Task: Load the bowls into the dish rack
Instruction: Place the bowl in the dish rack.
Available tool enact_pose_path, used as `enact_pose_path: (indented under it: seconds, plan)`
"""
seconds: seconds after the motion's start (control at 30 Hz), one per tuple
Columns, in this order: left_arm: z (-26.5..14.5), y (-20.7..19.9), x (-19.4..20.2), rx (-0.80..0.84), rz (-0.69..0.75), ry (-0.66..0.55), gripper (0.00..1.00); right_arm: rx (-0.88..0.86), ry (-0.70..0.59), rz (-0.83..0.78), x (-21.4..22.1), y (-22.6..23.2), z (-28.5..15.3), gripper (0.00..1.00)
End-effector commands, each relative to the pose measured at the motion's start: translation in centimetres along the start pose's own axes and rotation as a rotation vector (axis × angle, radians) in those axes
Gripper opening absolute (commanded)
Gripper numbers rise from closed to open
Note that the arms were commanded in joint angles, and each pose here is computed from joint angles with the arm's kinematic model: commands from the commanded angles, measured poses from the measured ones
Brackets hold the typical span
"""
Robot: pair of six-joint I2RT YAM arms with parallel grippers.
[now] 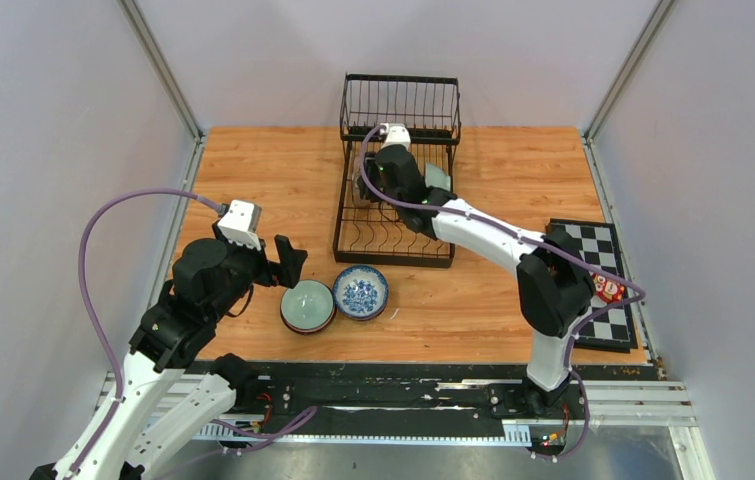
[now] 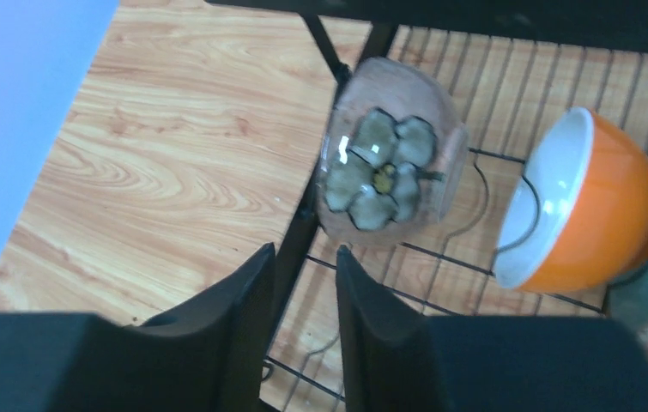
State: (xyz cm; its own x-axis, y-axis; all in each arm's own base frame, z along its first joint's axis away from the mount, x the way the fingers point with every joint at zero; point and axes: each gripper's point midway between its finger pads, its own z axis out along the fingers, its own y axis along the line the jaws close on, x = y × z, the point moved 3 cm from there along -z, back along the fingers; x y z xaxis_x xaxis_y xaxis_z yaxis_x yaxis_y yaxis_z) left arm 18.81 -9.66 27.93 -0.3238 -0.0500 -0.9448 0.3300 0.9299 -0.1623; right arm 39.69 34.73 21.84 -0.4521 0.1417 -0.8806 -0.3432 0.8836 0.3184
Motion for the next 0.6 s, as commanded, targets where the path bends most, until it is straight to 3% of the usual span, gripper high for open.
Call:
enact_pose_path:
  seconds: [0.0, 0.1, 0.13, 0.57]
  plan:
    - [0.1, 0.2, 0.6, -0.006, 0.013, 0.014, 0.98, -0.081, 0.048, -0.012, 0.4, 2.9, 1.3, 0.24]
    - [0.1, 0.2, 0.7, -0.005, 0.013, 0.016, 0.98, -0.08, 0.062, -0.016, 0.6, 3.6, 2.6, 0.04]
    - [0.1, 0.2, 0.7, -0.005, 0.013, 0.016, 0.98, -0.078, 0.067, -0.014, 0.6, 3.8, 3.1, 0.03]
    - [0.1, 0.1, 0.7, -0.001, 0.012, 0.014, 0.98, 0.04, 0.11, -0.025, 3.4, 2.9, 8.7, 0.03]
